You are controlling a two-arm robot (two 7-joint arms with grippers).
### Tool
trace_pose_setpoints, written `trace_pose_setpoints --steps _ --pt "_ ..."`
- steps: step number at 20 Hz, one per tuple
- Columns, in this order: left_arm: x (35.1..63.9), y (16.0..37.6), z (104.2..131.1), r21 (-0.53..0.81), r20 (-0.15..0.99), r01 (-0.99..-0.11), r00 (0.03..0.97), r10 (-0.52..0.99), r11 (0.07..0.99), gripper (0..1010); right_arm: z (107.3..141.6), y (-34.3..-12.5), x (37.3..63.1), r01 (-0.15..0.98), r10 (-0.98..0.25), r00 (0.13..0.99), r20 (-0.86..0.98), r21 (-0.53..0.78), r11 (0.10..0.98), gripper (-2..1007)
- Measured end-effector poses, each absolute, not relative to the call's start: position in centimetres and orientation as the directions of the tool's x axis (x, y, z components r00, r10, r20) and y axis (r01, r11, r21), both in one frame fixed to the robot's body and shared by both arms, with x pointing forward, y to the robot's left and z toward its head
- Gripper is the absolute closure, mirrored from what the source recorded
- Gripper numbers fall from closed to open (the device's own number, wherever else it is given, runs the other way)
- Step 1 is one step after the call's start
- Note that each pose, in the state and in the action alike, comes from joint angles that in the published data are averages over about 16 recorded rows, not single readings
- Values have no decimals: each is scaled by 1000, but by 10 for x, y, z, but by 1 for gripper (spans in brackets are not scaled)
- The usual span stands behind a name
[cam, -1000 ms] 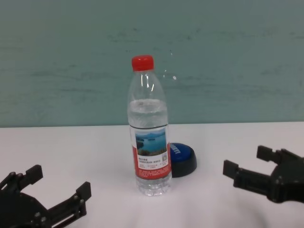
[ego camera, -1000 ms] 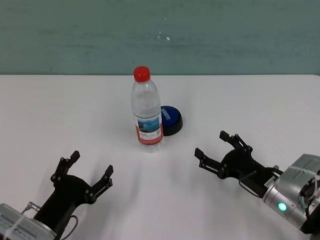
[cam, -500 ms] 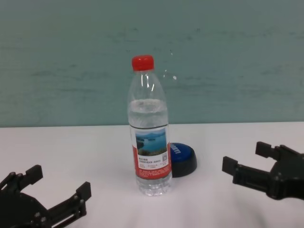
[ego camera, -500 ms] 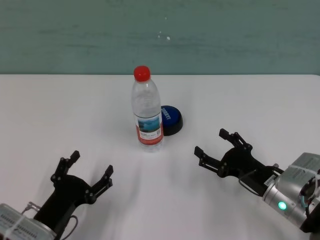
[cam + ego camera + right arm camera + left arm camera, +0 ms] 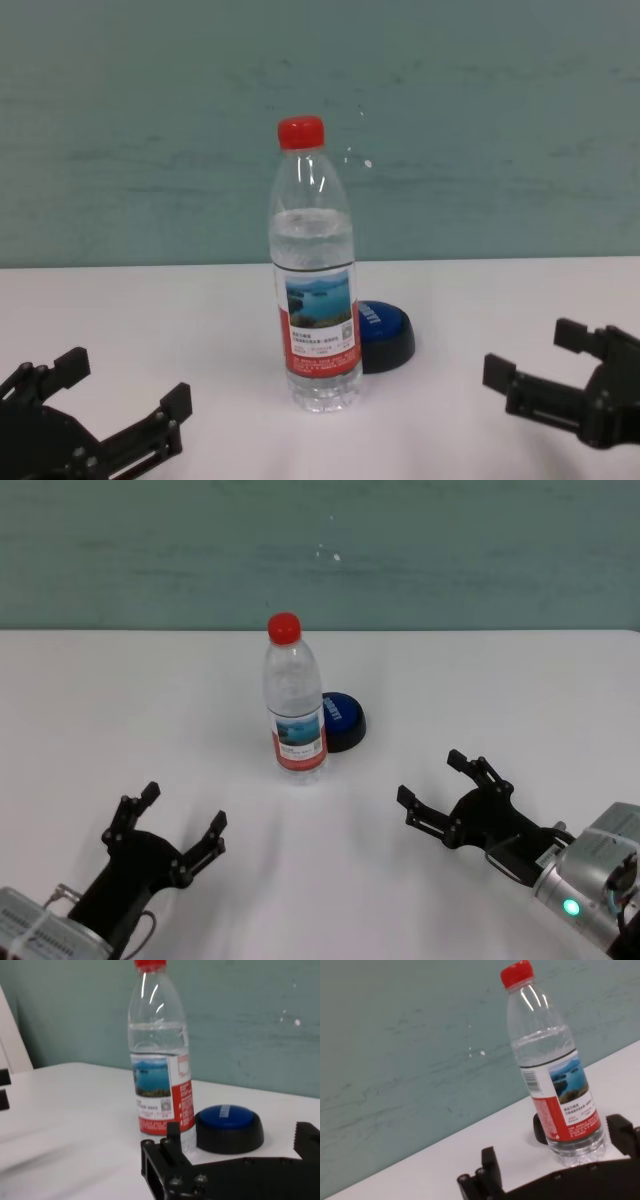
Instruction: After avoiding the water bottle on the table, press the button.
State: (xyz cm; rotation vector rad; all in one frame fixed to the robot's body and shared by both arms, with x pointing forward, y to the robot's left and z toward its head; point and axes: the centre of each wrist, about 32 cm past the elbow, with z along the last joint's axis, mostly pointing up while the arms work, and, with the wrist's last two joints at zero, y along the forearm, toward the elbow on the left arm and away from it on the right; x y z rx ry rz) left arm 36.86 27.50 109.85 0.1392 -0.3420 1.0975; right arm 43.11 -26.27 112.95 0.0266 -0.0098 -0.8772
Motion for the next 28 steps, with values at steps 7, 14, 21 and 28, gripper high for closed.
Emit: trace_pose_setpoints --steps 7,14,21,28 --pt "369 275 1099 -57 339 -889 410 847 453 10 1127 -264 430 763 -763 646 -6 24 646 1" --pt "369 275 1099 -57 339 -889 410 847 453 10 1127 -263 430 763 -763 646 -24 39 645 1" --pt "369 275 1099 -57 339 -889 410 847 453 10 1125 -264 433 792 -791 610 -54 48 608 1" --pt "369 275 1099 -57 339 -889 410 847 453 10 1121 -267 438 831 -828 556 -77 40 554 1"
